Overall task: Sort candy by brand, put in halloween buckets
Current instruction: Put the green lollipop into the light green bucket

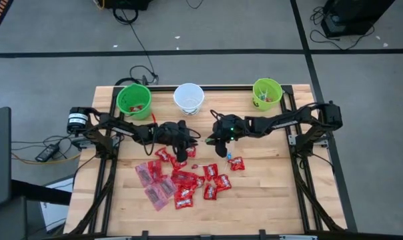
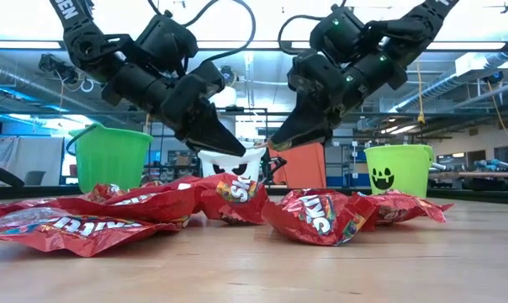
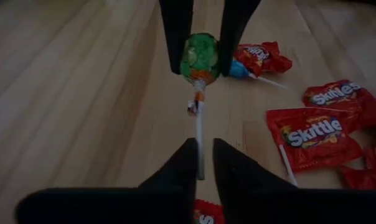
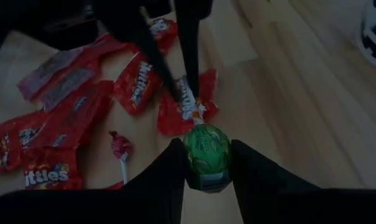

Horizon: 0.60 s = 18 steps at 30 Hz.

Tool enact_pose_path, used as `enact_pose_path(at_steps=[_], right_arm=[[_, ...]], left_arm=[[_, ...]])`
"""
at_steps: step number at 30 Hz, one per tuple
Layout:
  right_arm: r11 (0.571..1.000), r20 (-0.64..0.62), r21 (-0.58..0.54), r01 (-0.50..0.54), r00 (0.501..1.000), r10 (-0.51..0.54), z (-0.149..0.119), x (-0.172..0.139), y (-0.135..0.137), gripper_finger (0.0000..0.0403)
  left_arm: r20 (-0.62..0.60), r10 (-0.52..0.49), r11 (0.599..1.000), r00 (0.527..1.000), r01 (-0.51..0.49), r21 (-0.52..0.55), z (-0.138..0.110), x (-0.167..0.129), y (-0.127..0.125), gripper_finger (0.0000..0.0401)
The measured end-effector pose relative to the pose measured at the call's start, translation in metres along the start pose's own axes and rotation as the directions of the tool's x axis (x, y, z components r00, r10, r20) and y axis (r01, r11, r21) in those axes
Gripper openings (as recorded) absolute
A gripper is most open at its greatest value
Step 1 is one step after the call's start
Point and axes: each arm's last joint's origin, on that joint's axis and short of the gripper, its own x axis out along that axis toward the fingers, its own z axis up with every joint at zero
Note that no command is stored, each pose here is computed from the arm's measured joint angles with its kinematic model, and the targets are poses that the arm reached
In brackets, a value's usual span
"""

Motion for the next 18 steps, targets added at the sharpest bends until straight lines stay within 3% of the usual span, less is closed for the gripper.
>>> enact_pose_path(at_steps=[4,7,13,18], right_arm=[[0.993,-0.023,0.058,0.106,0.994,-0.105,0.000,-0.007,-0.008,0.0113],[0.950,-0.036,0.108,0.294,0.956,-0.292,0.000,-0.018,-0.017,0.0113],[0.786,-0.021,0.169,0.595,0.799,-0.600,0.006,-0.059,-0.023,0.0118],[0.649,0.008,0.223,0.728,0.664,-0.748,0.010,-0.096,-0.026,0.0120]], left_arm=[[-0.018,0.008,1.000,1.000,-0.008,-0.004,-0.002,0.000,0.001,0.0123],[-0.051,-0.017,1.000,0.999,0.016,-0.003,-0.005,0.000,-0.001,0.0164],[-0.059,-0.014,1.000,0.998,0.016,0.024,-0.006,0.000,-0.002,0.0202],[-0.059,-0.014,1.000,0.998,0.016,0.027,-0.006,0.000,-0.002,0.0203]])
